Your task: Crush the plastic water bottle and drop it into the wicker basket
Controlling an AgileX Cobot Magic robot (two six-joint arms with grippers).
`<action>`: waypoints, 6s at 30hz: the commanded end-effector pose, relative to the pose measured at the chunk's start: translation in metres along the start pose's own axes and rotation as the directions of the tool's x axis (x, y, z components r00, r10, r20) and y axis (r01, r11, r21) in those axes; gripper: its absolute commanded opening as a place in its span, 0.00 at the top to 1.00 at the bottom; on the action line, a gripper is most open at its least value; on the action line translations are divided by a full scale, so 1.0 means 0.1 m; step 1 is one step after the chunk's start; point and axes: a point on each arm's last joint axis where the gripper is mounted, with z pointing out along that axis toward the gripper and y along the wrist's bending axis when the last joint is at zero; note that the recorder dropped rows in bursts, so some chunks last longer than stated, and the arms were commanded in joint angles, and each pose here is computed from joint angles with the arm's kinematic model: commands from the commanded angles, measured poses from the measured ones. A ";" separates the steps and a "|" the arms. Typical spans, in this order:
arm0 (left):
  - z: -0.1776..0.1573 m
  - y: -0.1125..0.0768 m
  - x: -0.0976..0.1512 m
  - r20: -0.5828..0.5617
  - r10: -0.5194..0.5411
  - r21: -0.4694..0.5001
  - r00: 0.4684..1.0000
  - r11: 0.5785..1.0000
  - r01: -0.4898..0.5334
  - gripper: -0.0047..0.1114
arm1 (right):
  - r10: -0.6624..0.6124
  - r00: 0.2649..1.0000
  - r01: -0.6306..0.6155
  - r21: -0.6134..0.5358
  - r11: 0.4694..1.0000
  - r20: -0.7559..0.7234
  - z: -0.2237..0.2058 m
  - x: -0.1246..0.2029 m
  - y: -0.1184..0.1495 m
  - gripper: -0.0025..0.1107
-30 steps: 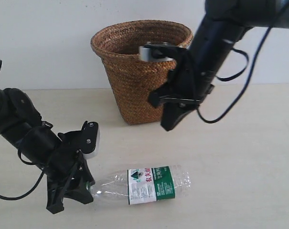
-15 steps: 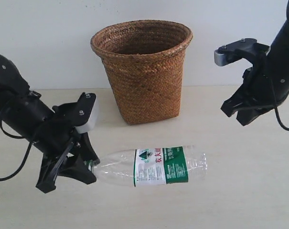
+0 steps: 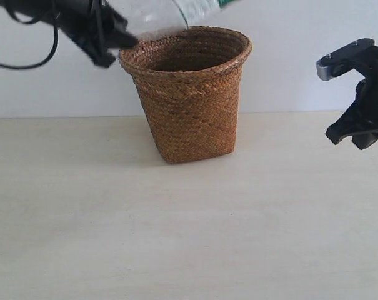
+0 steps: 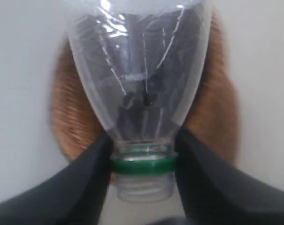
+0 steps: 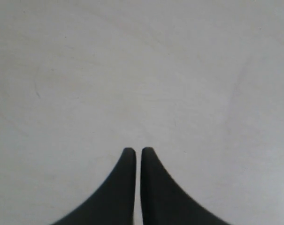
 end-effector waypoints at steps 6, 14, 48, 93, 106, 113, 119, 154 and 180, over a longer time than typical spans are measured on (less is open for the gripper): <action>0.34 0.21 -0.05 0.018 -0.082 -0.032 0.996 0.996 0.082 0.34 | 0.023 0.999 -0.021 -0.077 0.997 0.025 -0.04 0.00 0.06 0.98; 0.18 0.10 0.05 -0.159 0.059 0.118 0.985 0.992 -0.040 0.74 | 0.039 0.997 -0.033 -0.076 0.997 0.066 -0.04 -0.04 0.06 0.98; -1.49 -0.99 0.71 -0.286 -0.621 -0.245 0.730 0.784 0.570 0.92 | 0.162 0.787 -0.241 0.055 0.969 0.596 -1.13 1.32 0.25 0.98; -2.44 -2.42 1.66 0.587 -0.552 -0.215 0.593 0.600 0.771 0.92 | 0.175 0.362 -0.357 -0.037 0.934 0.916 -0.86 2.65 0.91 0.98; -2.43 -2.42 1.67 0.575 -0.529 -0.239 0.624 0.621 0.747 0.92 | 0.182 0.359 -0.359 -0.044 0.932 0.915 -0.86 2.65 0.91 0.98; -2.42 -2.43 1.71 0.534 -0.525 -0.294 0.663 0.620 0.728 0.92 | 0.182 0.359 -0.359 -0.044 0.932 0.915 -0.86 2.65 0.91 0.98; -2.39 -2.42 1.81 0.506 -0.545 -0.392 0.668 0.545 0.741 0.92 | 0.180 0.353 -0.361 -0.044 0.932 0.918 -0.86 2.65 0.91 0.98; -2.21 -2.59 2.16 0.366 -0.677 -0.502 0.638 0.434 0.748 0.92 | 0.181 0.351 -0.361 -0.045 0.931 0.919 -0.87 2.65 0.91 0.98; -2.21 -2.59 2.16 0.366 -0.677 -0.502 0.638 0.434 0.748 0.92 | 0.326 0.376 -0.442 -0.141 0.886 0.868 -0.39 2.74 0.93 0.98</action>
